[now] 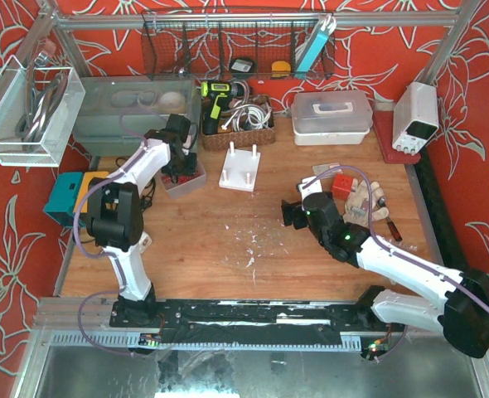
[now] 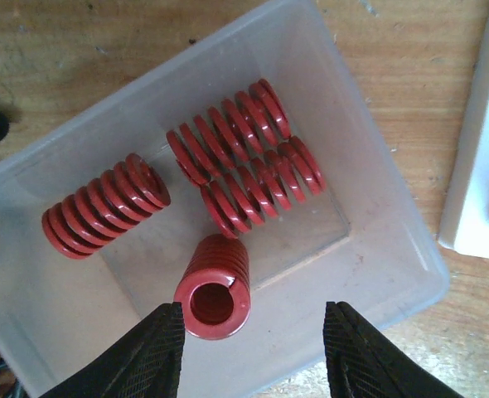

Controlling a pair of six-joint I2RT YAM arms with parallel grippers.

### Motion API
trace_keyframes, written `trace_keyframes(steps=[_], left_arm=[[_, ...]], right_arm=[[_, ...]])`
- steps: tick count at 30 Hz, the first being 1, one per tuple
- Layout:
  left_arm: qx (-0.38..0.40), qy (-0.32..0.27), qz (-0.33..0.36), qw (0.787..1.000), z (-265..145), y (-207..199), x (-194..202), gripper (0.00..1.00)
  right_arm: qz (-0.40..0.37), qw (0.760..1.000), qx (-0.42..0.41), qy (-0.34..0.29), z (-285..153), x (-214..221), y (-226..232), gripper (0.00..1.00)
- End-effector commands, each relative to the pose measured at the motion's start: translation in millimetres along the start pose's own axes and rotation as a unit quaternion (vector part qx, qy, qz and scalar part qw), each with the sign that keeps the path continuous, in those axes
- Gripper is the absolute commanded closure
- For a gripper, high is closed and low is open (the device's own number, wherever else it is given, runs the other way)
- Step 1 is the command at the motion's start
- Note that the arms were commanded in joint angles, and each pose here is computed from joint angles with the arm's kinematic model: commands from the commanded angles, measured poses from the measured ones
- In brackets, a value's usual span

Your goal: Install the large spring

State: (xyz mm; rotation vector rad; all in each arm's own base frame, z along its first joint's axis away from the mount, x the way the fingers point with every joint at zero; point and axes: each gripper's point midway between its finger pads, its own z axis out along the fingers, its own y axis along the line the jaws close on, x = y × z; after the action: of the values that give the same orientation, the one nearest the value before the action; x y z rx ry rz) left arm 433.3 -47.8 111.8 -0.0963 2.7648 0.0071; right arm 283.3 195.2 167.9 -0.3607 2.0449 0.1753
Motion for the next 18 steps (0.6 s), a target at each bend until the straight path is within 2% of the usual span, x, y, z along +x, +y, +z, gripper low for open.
trace_keyframes(steps=[1, 4, 18], left_arm=[[-0.019, 0.026, 0.009, 0.999, 11, 7, 6, 0.51], [-0.031, 0.031, 0.009, 0.999, 18, 11, 7, 0.49], [-0.040, 0.059, 0.003, 0.997, 36, 15, 22, 0.50]], right_arm=[[-0.005, 1.000, 0.013, -0.003, -3, 1, -5, 0.01], [-0.006, 1.000, 0.011, 0.000, -2, 1, -4, 0.01], [-0.005, 1.000, 0.012, -0.002, -3, 1, -4, 0.01]])
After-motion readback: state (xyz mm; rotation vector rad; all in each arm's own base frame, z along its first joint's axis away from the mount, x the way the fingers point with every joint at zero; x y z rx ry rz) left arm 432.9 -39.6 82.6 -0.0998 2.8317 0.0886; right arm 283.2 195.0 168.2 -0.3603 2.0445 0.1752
